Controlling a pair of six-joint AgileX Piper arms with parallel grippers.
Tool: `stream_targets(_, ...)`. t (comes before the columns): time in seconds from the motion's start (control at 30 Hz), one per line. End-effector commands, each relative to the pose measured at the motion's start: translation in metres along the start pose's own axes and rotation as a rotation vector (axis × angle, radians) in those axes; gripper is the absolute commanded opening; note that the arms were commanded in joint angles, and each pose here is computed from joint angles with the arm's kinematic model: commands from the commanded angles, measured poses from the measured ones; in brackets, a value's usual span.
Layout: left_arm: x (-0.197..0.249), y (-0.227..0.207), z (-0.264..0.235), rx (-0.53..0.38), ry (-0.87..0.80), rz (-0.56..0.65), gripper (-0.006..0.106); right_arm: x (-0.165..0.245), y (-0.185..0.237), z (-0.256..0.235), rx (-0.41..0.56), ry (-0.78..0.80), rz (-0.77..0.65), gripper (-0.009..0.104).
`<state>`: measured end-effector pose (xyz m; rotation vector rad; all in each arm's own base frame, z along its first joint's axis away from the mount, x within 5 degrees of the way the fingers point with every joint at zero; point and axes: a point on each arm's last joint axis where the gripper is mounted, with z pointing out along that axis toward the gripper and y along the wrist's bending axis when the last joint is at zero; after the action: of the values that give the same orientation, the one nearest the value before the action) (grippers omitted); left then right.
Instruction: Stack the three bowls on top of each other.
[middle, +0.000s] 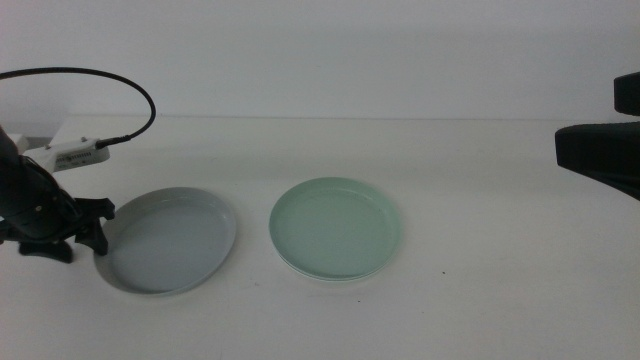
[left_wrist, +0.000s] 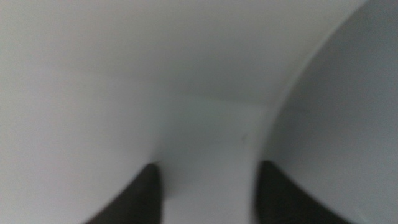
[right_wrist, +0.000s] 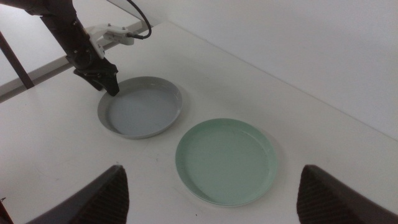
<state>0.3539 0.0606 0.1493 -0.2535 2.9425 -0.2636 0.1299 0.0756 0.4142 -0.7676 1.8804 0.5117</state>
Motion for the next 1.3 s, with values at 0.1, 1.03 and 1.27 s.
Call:
stream_targets(0.1, -0.003, -0.003, 0.004, 0.003, -0.017, 0.008, 0.023, 0.000, -0.001, -0.001, 0.010, -0.004, -0.014, 0.089)
stream_targets(1.03, -0.017, -0.235, -0.027, 0.268, -0.055, 0.328, -0.002, 0.000, -0.001, -0.001, 0.010, -0.004, -0.014, 0.089)
stream_targets(1.27, -0.017, -0.235, 0.005, 0.259, 0.001, 0.305, -0.001, 0.000, -0.001, -0.001, 0.010, -0.004, -0.014, 0.089)
